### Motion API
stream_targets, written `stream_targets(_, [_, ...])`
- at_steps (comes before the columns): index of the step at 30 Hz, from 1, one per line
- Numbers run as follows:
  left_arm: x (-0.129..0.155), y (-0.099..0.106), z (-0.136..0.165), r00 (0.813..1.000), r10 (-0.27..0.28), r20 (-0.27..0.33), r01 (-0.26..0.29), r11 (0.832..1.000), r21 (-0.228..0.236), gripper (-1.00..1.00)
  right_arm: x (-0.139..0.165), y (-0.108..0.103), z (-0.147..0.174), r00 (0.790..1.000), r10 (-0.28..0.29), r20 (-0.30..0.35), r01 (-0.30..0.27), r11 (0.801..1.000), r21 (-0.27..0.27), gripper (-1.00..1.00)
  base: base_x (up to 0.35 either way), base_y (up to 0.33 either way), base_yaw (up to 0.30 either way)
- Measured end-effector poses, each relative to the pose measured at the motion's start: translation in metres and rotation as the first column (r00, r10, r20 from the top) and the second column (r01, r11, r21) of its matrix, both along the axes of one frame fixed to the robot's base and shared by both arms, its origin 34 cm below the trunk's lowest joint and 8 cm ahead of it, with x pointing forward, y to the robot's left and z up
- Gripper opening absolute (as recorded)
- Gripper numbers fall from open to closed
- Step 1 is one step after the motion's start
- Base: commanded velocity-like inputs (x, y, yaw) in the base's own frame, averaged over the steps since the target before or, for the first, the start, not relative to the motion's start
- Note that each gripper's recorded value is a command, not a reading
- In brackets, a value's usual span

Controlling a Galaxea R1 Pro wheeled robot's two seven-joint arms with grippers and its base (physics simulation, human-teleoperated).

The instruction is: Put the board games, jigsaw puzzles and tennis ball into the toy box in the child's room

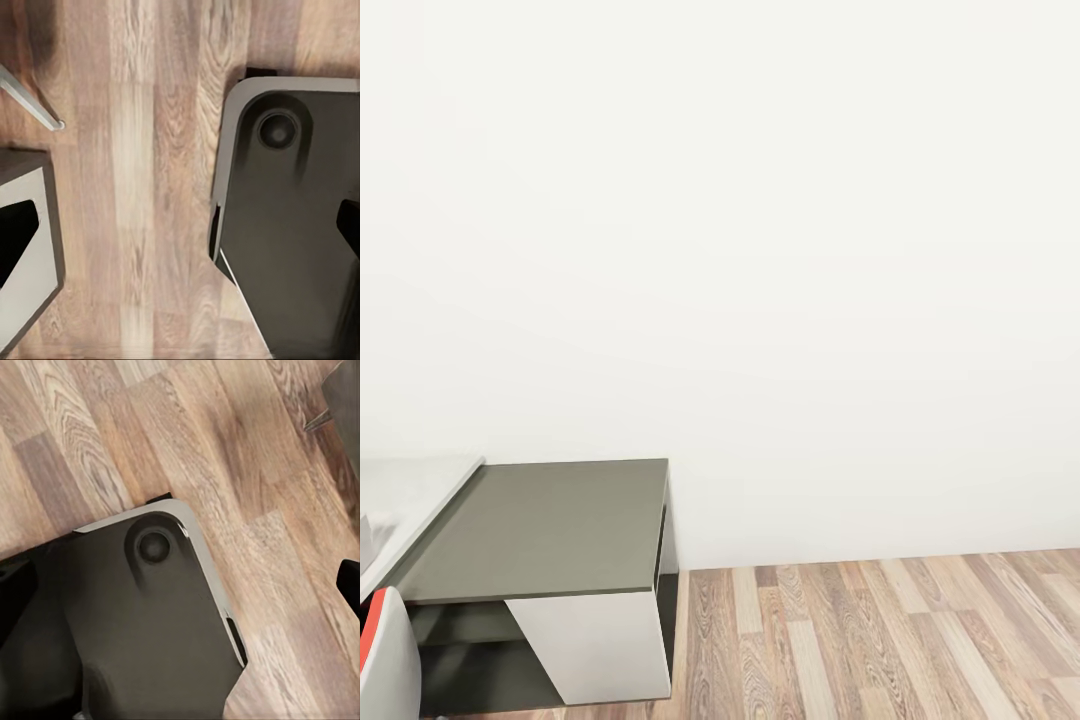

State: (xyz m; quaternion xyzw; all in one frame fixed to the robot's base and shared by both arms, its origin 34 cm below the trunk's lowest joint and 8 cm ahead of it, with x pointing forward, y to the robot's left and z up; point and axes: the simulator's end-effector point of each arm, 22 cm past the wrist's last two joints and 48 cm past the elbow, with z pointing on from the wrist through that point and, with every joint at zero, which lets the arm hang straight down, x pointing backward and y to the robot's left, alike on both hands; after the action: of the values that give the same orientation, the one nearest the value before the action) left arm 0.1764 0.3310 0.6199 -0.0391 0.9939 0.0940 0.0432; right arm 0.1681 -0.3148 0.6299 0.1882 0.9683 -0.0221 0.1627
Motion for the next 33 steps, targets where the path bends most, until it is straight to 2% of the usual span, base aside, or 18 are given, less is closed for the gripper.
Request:
stream_targets(14, [-0.018,0.007,0.000,0.999,0.013,-0.030,-0.012,1.000,0.014,1.00,-0.005,-0.006,0.000,1.000,-0.008,-0.012,0.008,1.000,-0.014,1.00,0.000,0.000,0.000])
stream_targets(24, [-0.015,0.004,0.000,1.000,0.011,-0.022,-0.011,1.000,0.010,1.00,-0.009,-0.018,0.000,0.999,-0.024,-0.027,0.022,0.998,-0.052,1.00,0.000,0.000,0.000])
stream_targets(33, [-0.013,0.003,0.000,1.000,0.013,-0.019,-0.013,1.000,0.007,1.00,-0.010,-0.014,0.000,0.999,-0.040,-0.031,0.038,0.997,-0.061,1.00,0.000,0.000,0.000])
